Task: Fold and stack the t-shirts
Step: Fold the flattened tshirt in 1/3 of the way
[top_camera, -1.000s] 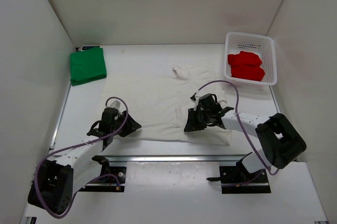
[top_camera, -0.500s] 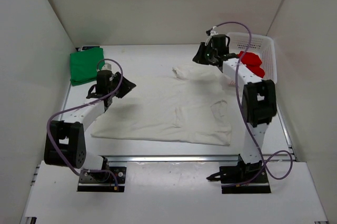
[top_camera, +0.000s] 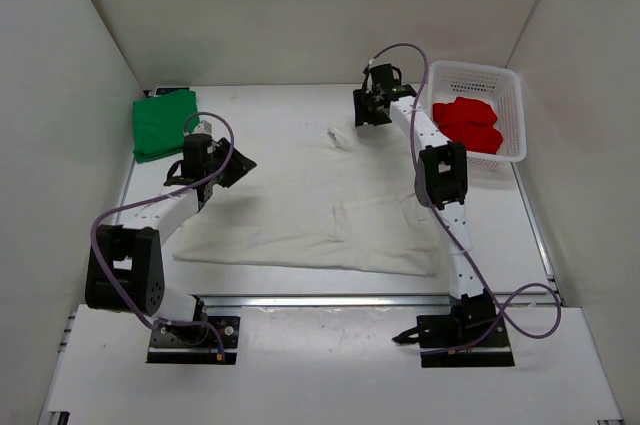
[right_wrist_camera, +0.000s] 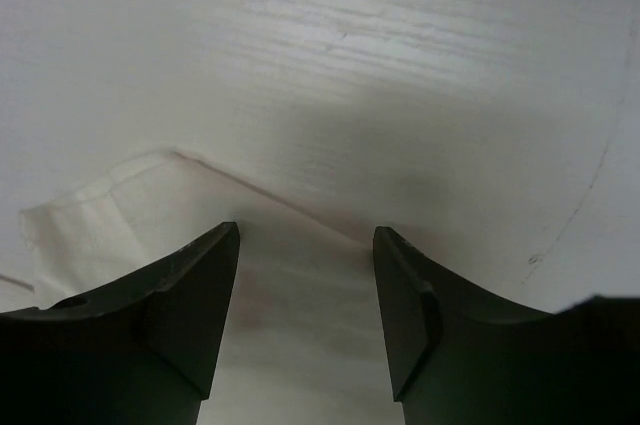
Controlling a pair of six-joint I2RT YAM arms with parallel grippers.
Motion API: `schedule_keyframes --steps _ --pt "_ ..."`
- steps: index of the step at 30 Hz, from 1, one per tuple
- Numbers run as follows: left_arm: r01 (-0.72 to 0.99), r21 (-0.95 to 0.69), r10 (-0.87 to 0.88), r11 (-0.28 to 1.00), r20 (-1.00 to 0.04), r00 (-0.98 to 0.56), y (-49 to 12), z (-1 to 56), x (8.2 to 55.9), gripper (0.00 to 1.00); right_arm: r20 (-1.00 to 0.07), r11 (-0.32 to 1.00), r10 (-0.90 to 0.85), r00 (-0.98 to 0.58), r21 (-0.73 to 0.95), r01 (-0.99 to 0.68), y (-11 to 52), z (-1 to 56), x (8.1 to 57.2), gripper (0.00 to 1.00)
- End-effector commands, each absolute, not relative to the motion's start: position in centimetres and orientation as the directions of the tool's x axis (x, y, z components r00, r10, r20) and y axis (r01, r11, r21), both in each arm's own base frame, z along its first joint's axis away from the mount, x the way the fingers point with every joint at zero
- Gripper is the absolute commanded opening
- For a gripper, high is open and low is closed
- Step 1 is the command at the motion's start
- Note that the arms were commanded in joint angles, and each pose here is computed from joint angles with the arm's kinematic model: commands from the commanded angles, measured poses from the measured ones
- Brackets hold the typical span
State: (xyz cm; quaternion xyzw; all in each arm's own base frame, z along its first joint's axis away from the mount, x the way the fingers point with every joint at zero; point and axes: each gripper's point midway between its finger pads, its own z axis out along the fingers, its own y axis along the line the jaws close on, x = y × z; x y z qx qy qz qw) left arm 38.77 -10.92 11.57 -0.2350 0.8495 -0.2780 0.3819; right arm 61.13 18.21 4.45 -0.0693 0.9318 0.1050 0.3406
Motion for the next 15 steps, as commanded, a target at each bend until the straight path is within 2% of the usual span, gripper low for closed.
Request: schedule_keyframes --steps 1,4,5,6,8,9,13,15 --pt "-0.147 -0.658 -0.598 0.739 -0.539 -0.594 -11.2 12.7 38.6 0.48 -0.623 0.97 -0.108 -0.775 0.103 -0.218 17.8 5.5 59.8 0.55" --pt "-0.141 -0.666 -0.603 0.732 -0.539 -0.588 -11.4 12.9 39.2 0.47 -0.578 0.965 -0.124 -0.807 0.119 -0.233 18.5 4.5 58.7 0.52" --pt "-0.141 -0.663 -0.599 0.735 -0.537 -0.594 -11.5 12.6 39.1 0.47 -0.569 0.961 -0.119 -0.814 0.141 -0.239 18.9 4.6 58.3 0.42" --pt "-0.135 -0.668 -0.599 0.732 -0.536 -0.594 -11.7 12.9 39.3 0.47 -0.569 0.958 -0.115 -0.814 0.153 -0.242 19.2 4.8 58.3 0.23" --pt "-0.136 -0.671 -0.603 0.729 -0.535 -0.592 -11.7 12.7 39.3 0.47 -0.612 0.967 -0.1 -0.784 0.127 -0.222 19.0 7.1 59.1 0.07" --pt "-0.129 -0.674 -0.604 0.728 -0.54 -0.586 -11.7 13.1 39.4 0.47 -0.629 0.97 -0.112 -0.769 0.099 -0.223 19.2 7.9 59.2 0.03" --pt "-0.125 -0.684 -0.611 0.719 -0.535 -0.583 -11.7 13.2 39.2 0.47 -0.717 0.981 -0.148 -0.682 -0.019 -0.193 18.8 14.8 59.0 0.01" --pt "-0.112 -0.69 -0.613 0.715 -0.542 -0.575 -12.0 13.7 39.2 0.46 -0.715 0.979 -0.165 -0.679 -0.032 -0.203 19.8 16.6 57.3 0.0"
